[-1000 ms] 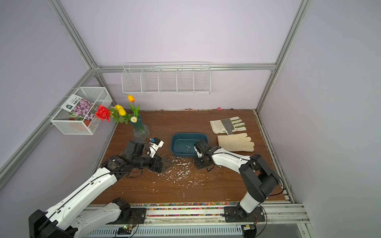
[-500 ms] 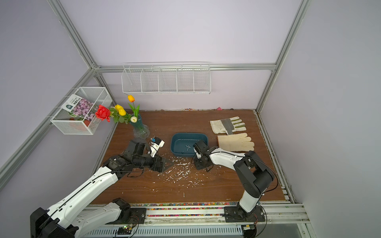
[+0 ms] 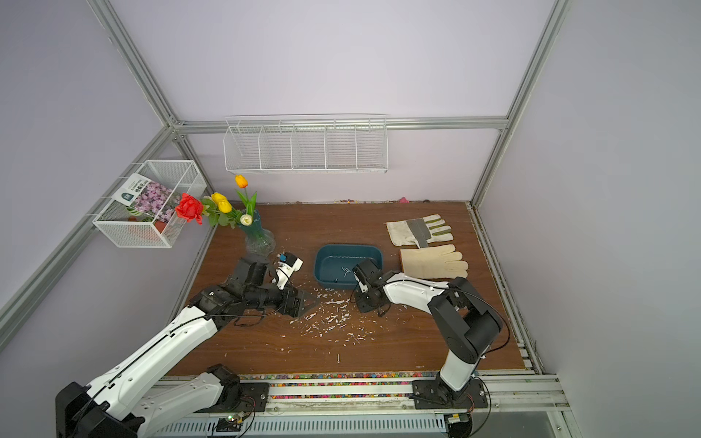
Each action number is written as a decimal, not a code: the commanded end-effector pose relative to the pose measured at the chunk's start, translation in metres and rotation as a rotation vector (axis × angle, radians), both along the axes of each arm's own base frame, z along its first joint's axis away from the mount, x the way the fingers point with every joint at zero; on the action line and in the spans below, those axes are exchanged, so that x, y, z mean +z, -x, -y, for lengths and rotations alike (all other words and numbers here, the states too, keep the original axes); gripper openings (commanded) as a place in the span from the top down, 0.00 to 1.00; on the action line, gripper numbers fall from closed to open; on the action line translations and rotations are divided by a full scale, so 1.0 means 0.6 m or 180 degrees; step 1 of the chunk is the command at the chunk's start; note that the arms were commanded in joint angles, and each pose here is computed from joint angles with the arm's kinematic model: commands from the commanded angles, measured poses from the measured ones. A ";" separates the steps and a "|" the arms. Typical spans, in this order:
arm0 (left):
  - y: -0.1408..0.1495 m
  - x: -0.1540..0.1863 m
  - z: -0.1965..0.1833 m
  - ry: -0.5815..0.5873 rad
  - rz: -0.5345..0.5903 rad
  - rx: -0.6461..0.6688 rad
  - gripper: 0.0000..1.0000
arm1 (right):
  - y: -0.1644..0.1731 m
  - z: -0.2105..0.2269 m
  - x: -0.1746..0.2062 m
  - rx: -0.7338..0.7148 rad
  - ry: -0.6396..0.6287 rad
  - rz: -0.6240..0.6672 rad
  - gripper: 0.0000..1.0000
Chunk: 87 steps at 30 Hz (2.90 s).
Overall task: Put the screws on the desktop into the storage box
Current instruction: Pick up the screw from the center of the board, then place the screw in the storage box.
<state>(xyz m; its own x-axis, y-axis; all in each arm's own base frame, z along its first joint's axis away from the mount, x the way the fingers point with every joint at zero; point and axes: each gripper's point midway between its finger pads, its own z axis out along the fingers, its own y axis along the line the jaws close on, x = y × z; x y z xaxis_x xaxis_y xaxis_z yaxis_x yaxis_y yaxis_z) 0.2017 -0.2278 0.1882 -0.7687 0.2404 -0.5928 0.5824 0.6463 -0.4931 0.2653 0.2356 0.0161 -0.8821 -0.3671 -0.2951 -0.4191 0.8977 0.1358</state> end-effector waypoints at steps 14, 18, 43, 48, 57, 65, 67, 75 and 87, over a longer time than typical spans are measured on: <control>0.002 0.000 -0.001 0.0021 0.0020 0.0003 0.03 | 0.017 0.014 -0.024 0.0110 0.0435 -0.0003 0.76; 0.001 -0.001 -0.002 0.0019 0.0022 0.0005 0.03 | 0.018 0.015 -0.024 0.0111 0.0463 0.0008 0.77; 0.001 -0.002 -0.001 0.0009 0.0011 -0.0007 0.03 | 0.025 0.017 0.035 0.0099 0.0368 0.0189 0.86; 0.001 -0.002 -0.001 0.0011 0.0011 -0.0005 0.02 | 0.012 0.014 0.089 0.0117 0.0339 0.0362 0.86; -0.002 -0.011 -0.003 -0.0032 -0.0041 0.0058 0.02 | -0.073 0.001 0.200 0.0090 0.0350 0.0795 0.86; -0.009 -0.020 -0.008 -0.0139 -0.0037 0.0107 0.01 | -0.157 -0.034 0.212 0.0101 0.0237 0.0759 0.84; -0.008 -0.022 -0.007 -0.0142 -0.0065 0.0098 0.01 | -0.166 -0.040 0.201 0.0116 0.0249 0.0717 0.84; -0.009 -0.023 -0.006 -0.0136 -0.0065 0.0094 0.01 | -0.163 -0.029 0.192 0.0073 0.0250 0.0708 0.84; -0.020 -0.035 -0.012 -0.0215 -0.0120 0.0249 0.00 | -0.119 -0.003 0.190 0.0056 0.0164 0.0666 0.62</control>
